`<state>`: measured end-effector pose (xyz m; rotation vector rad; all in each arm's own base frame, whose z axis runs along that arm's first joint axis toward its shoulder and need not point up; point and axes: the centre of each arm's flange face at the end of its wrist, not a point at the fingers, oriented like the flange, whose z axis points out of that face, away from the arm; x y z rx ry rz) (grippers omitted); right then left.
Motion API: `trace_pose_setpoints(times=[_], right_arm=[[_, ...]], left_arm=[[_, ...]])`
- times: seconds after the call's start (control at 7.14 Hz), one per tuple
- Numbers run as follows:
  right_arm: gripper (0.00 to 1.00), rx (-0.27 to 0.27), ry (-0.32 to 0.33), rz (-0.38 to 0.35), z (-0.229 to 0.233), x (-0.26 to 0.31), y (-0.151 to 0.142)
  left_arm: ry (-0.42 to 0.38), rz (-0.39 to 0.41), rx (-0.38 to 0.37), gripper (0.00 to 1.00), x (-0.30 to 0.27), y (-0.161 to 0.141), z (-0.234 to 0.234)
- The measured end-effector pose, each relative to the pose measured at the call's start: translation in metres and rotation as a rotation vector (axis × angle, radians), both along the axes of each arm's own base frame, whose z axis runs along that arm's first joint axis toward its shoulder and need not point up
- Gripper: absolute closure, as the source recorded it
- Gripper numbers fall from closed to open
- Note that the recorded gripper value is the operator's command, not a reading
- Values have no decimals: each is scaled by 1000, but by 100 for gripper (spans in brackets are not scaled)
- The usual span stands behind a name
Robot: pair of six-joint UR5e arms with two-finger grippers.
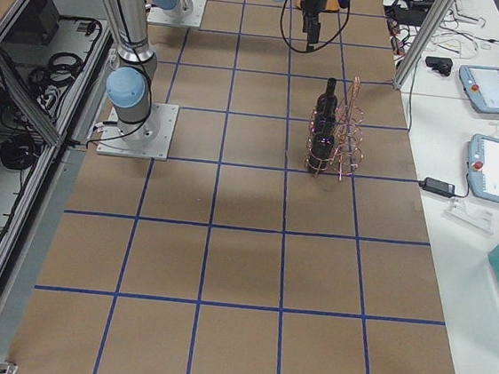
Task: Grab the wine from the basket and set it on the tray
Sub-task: 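Lower the right gripper over the bottles in the copper wire rack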
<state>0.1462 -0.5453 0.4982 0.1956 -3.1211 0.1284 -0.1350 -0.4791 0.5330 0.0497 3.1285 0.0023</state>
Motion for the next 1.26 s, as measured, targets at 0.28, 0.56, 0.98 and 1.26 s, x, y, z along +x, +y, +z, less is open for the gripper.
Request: trace_pose_setpoints(times=[0.28, 0.56, 0.98, 1.26], right_arm=[[0, 3, 2, -2, -4, -2, 2], [0, 3, 3, -6, -2, -5, 5], [0, 3, 3, -11, 2, -6, 10], [0, 6, 8, -14, 3, -7, 12]], left_arm=[[0, 0, 0, 0, 0, 0, 0], [0, 0, 1, 0, 0, 0, 0], [0, 0, 1, 0, 0, 1, 0], [0, 0, 1, 0, 0, 1, 0]])
